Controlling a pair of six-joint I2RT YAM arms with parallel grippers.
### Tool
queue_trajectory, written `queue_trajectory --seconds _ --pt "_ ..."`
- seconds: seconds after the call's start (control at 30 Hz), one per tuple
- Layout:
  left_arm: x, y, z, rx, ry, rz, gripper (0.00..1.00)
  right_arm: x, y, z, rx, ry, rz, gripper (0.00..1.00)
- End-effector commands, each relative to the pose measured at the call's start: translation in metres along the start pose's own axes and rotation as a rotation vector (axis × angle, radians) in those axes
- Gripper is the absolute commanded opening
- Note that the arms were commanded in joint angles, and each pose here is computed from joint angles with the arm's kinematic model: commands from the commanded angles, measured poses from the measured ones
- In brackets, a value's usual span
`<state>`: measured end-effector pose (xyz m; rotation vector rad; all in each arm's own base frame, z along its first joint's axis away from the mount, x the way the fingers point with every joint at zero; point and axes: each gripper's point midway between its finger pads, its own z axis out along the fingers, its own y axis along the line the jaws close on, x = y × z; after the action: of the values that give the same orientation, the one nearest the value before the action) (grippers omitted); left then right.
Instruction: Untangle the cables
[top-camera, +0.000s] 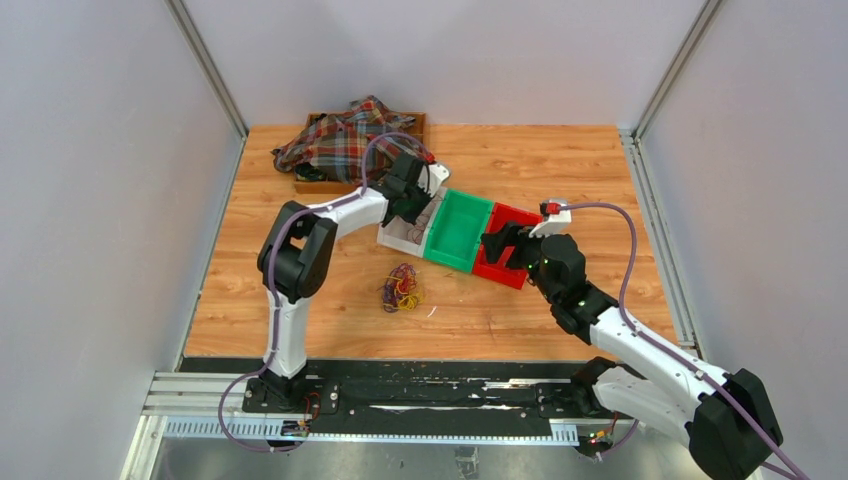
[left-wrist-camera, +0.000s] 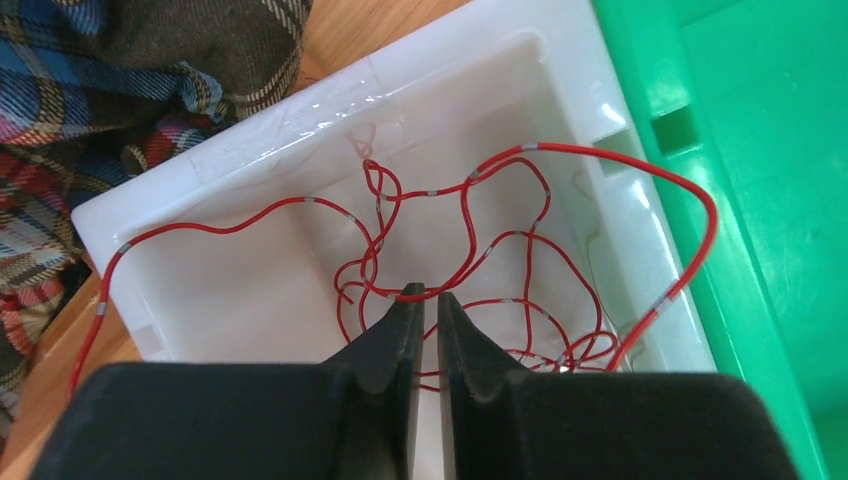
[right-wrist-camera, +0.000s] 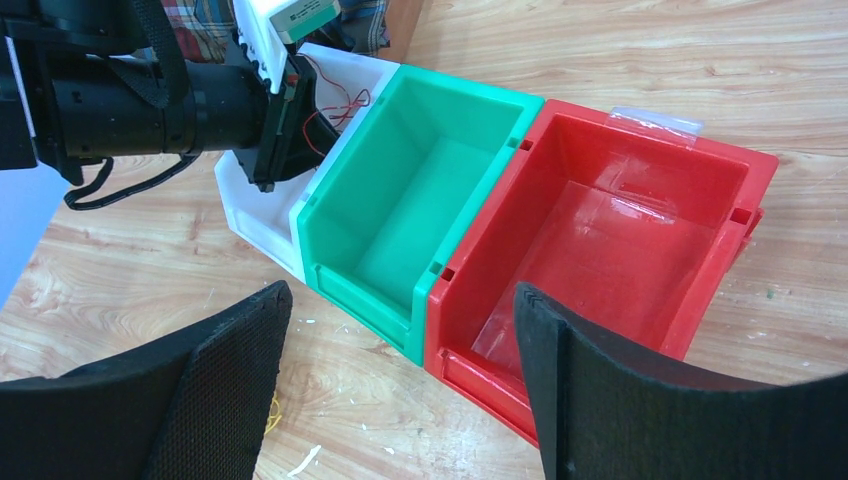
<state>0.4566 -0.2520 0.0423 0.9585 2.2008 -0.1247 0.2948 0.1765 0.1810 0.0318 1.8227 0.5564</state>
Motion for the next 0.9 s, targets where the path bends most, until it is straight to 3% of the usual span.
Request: queue_trajectory --seconds 0.0,0.2,0.3,0.47,0.7,0.87 --pt "-0.041 0.003 -0.039 0.008 -0.093 -0.014 0.24 -0.007 -0.004 -0.001 0.020 -0.016 0.007 0.82" --pt "-0.053 -0.007 -0.108 0.094 -0.084 0.014 0.72 -0.007 0.004 0.002 -0.010 0.004 0.005 0.86" --pt "-0.043 -0.016 -0.139 0.152 -0.047 0.048 0.86 -0.002 0.012 0.004 -0.051 0.032 0.003 0.87" --pt "-0.019 -0.043 -0.180 0.294 0.006 0.085 0.90 0.022 0.030 0.011 -0.140 0.143 0.027 0.86" --pt "0.062 -0.092 -0.216 0.545 0.100 0.227 0.81 0.070 0.078 0.023 -0.286 0.317 0.014 0.82" --pt "0.101 -0.106 -0.228 0.640 0.130 0.346 0.76 0.085 0.092 0.026 -0.312 0.353 0.023 0.79"
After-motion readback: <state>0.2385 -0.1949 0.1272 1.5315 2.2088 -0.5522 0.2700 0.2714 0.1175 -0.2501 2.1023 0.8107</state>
